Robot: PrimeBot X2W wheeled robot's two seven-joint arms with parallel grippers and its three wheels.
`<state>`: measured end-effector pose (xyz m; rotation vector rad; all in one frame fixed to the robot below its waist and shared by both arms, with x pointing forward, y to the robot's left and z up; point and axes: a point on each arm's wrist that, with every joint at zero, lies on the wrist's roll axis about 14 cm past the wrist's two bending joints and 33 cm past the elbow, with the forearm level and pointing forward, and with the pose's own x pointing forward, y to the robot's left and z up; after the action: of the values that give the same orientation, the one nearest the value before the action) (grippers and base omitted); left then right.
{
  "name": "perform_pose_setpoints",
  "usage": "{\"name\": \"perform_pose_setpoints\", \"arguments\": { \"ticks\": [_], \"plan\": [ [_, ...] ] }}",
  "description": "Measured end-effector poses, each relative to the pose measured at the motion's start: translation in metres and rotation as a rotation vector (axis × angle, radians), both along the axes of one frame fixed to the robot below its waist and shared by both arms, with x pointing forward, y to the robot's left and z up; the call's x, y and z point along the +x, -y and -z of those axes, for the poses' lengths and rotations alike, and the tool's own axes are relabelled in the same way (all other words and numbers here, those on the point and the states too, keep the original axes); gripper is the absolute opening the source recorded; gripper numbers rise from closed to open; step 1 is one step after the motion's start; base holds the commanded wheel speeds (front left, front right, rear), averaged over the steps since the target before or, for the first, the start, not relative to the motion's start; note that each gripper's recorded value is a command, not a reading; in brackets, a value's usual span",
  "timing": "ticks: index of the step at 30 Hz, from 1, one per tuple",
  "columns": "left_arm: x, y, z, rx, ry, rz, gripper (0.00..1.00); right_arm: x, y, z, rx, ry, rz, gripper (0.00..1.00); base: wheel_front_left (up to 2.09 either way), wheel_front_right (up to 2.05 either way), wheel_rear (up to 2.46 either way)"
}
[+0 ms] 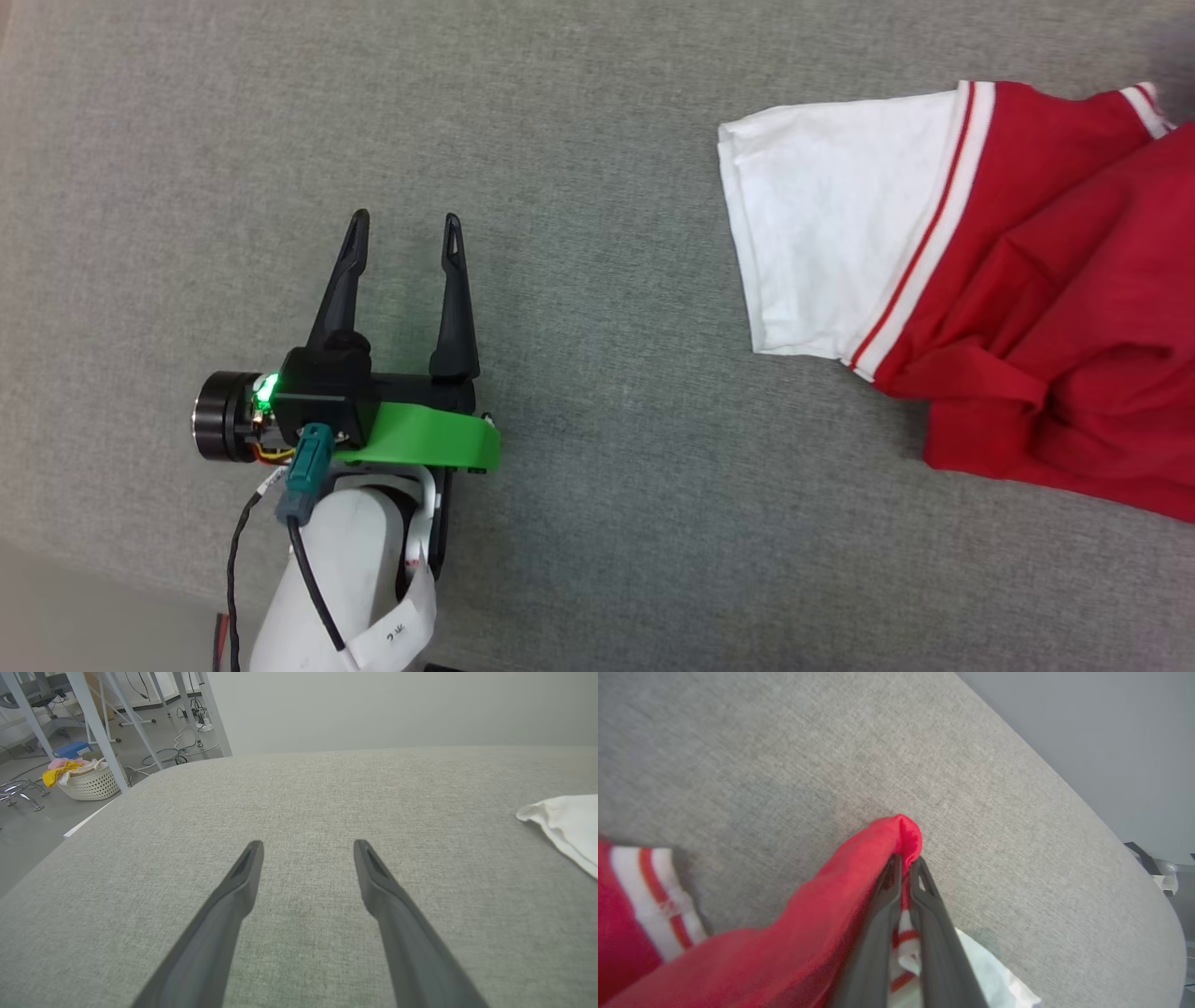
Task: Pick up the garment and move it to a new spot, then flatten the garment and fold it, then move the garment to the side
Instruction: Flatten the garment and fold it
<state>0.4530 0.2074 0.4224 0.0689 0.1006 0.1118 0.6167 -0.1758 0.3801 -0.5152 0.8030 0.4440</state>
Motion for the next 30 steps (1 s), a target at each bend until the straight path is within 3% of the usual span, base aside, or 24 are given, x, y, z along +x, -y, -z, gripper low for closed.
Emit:
{"name": "perform_pose_setpoints", "arguments": {
  "ticks": [2,8,10,11,17,23,30],
  "plan": [
    [-0.002,-0.004,0.002,0.002,-0.008,-0.012,1.00,-0.001,-0.007,0.019,-0.001,-0.037,-0.008,0.00,0.00,0.00,0.00],
    [-0.007,-0.012,0.000,0.014,-0.011,-0.036,1.00,0.007,-0.011,0.023,0.031,-0.037,0.004,0.00,0.00,0.00,0.00],
    [-0.009,-0.014,-0.002,0.014,-0.008,-0.042,1.00,0.008,-0.014,0.016,0.057,-0.003,-0.009,0.43,0.00,0.00,0.00],
    [-0.010,-0.014,-0.004,0.015,-0.005,-0.044,1.00,0.008,-0.015,0.012,0.065,0.018,-0.019,1.00,0.00,0.00,0.00],
    [-0.018,-0.015,-0.017,0.016,0.023,-0.049,1.00,0.001,-0.027,-0.036,0.204,0.217,-0.080,1.00,0.00,0.00,0.00],
    [-0.021,-0.008,-0.035,0.028,0.068,-0.011,1.00,-0.015,-0.010,-0.109,0.368,0.499,-0.048,1.00,0.00,0.00,0.00],
    [-0.013,0.007,-0.062,0.034,0.146,0.077,1.00,-0.062,0.006,-0.164,0.466,0.794,0.013,1.00,0.00,0.00,0.00]
  ]
}}
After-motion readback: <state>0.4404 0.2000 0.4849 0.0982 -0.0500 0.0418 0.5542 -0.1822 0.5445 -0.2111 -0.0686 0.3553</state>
